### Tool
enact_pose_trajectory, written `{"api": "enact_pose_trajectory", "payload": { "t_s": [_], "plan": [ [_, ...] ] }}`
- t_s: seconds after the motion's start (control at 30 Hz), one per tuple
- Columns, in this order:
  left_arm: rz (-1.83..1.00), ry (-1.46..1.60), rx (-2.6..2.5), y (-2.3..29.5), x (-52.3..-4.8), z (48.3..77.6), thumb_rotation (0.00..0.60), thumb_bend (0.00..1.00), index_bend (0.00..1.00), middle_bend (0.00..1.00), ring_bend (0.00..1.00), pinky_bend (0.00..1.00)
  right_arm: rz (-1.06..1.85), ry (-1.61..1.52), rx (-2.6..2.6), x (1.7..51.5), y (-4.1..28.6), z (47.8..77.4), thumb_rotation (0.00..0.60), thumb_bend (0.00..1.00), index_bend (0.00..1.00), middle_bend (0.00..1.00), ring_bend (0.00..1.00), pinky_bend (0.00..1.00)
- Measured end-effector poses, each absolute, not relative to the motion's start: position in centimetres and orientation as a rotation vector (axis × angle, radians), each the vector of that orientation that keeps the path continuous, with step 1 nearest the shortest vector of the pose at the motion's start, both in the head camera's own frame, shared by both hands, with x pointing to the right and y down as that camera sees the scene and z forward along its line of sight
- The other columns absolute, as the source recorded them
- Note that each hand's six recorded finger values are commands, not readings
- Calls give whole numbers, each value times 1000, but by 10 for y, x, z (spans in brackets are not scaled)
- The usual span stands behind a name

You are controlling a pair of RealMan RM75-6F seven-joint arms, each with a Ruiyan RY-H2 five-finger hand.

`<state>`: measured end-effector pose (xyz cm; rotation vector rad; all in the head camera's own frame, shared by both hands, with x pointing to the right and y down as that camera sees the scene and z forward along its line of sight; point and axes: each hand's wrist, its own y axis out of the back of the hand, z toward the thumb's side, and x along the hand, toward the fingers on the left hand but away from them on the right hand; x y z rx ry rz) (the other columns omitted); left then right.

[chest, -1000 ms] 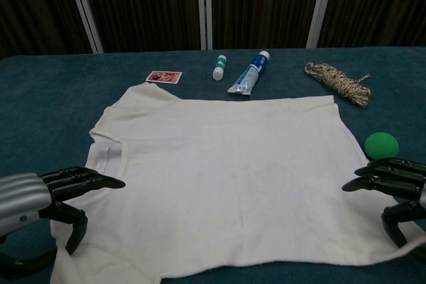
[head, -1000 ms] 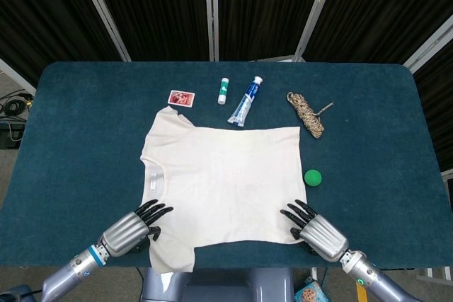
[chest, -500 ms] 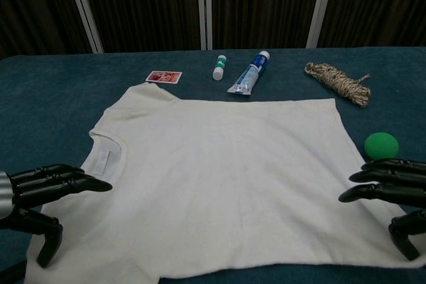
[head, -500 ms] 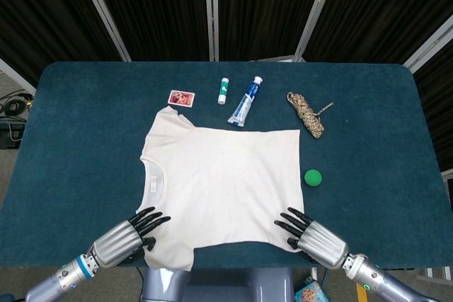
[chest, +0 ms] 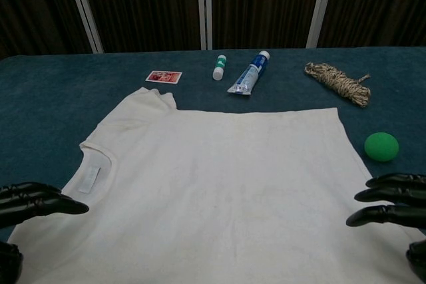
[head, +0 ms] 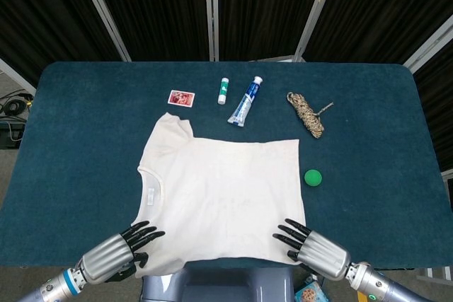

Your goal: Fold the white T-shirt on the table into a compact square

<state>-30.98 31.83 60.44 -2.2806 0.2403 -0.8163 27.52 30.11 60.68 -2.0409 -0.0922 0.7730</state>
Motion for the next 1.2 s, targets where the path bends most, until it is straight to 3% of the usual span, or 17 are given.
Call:
{"api": "enact_pose_trajectory", "payload": {
  "t_s": [0.43, 0.67, 1.2],
  "plan": [
    [-826, 161, -2384, 337, -314, 590, 600, 575, 823, 0, 0, 0, 720, -27, -2074, 274, 323, 592, 600, 450, 703, 120, 0, 0],
    [-860, 198, -2410, 334, -317, 595, 600, 575, 823, 0, 0, 0, 754, -46, -2070, 278, 317, 595, 600, 450, 703, 120, 0, 0],
    [-1067, 558, -2314, 233, -318, 652, 600, 575, 823, 0, 0, 0, 1030, -259, -2016, 292, 228, 652, 600, 450, 703, 121, 0, 0]
  ]
}}
